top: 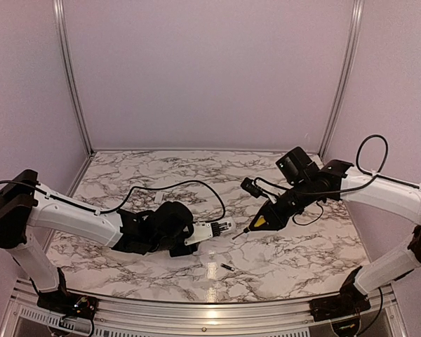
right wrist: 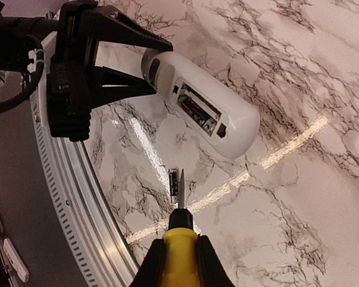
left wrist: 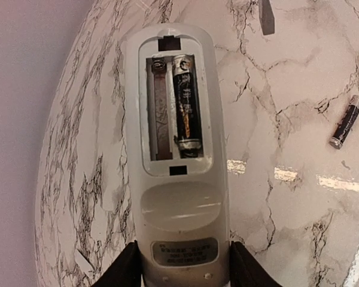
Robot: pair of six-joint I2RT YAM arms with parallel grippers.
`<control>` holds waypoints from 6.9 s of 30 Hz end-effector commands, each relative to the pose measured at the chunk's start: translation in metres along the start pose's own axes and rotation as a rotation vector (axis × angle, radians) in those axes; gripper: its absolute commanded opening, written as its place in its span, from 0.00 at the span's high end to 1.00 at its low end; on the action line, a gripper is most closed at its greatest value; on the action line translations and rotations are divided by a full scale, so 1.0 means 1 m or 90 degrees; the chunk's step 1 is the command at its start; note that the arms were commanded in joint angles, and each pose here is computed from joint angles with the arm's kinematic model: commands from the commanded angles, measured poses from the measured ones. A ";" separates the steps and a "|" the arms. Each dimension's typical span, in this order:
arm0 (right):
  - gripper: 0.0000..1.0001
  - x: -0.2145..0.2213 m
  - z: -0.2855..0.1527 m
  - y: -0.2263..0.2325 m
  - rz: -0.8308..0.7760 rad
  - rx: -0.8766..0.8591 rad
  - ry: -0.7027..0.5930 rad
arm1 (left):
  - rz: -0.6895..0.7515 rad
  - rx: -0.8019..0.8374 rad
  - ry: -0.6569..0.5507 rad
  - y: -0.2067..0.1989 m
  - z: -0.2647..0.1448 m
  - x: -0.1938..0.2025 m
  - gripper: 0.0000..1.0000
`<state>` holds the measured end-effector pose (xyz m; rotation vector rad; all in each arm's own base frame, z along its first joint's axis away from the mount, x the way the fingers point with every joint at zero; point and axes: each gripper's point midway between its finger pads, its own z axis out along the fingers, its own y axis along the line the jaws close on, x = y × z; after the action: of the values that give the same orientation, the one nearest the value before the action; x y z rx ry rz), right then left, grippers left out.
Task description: Unload the batteries from the remote control
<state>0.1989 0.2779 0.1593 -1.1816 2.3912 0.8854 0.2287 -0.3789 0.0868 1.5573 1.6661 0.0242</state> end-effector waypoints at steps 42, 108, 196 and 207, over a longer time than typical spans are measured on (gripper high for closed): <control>1.00 -0.039 -0.031 0.042 -0.052 0.011 -0.026 | 0.188 0.025 -0.104 -0.003 -0.021 -0.032 1.00; 1.00 -0.029 -0.003 0.027 -0.116 0.095 0.078 | 0.224 0.042 -0.129 -0.002 -0.024 -0.052 1.00; 1.00 -0.056 -0.021 0.055 -0.112 0.035 0.006 | 0.196 -0.059 -0.112 0.025 -0.035 -0.043 1.00; 1.00 -0.067 -0.041 0.059 -0.109 0.054 -0.061 | 0.078 -0.119 -0.128 0.044 -0.049 -0.040 1.00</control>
<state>0.1875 0.3147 0.2248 -1.3235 2.2731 0.7500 0.2237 -0.3815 0.1382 1.6424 1.3314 0.1092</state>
